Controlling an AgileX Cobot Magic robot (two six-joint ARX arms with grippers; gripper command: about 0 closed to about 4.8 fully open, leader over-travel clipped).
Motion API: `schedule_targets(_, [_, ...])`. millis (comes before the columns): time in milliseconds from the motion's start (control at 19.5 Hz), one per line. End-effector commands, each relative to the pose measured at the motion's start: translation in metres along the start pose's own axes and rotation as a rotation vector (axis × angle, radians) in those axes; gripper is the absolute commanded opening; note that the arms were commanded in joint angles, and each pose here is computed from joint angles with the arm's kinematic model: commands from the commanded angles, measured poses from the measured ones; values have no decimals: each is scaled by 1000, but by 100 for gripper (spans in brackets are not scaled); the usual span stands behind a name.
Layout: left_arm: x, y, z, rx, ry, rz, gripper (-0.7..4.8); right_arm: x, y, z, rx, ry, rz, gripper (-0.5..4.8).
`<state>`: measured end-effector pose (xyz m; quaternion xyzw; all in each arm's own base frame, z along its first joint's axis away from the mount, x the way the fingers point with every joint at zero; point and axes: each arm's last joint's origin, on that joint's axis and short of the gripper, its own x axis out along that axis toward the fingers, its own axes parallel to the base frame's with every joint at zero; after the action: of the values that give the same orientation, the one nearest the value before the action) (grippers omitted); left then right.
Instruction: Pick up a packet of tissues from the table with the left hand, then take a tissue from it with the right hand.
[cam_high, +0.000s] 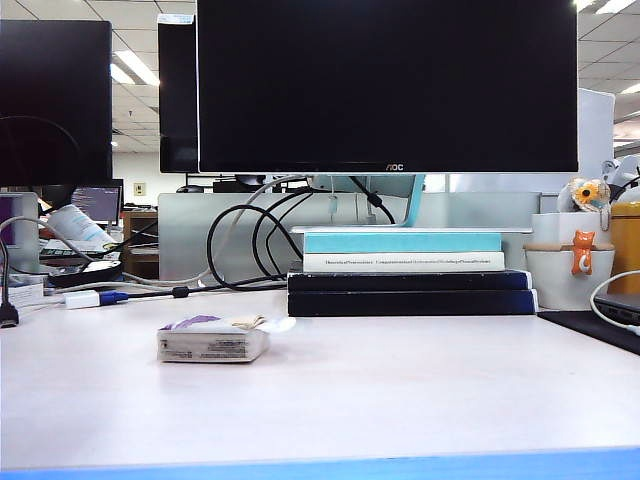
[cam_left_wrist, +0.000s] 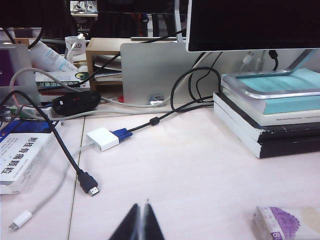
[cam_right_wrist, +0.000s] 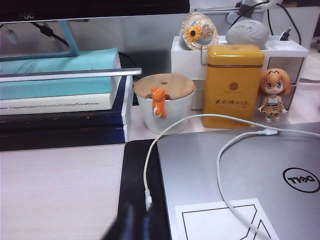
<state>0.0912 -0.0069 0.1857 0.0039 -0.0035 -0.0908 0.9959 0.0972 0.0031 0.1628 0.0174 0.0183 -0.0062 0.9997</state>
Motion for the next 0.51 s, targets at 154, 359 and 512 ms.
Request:
schedule_targets(154, [0,0,2,14,-11,2,-6,1,0,-3,16,13,-7,-6])
schedule_targets(359, [-1,0,19,-99,-177,-12,-6,1,-2,-4,49,19,-61,-6])
schedule_targets(512, [6,1,25,-107,-109,-11,-6,0,-3,-2,66,21,-95,-6])
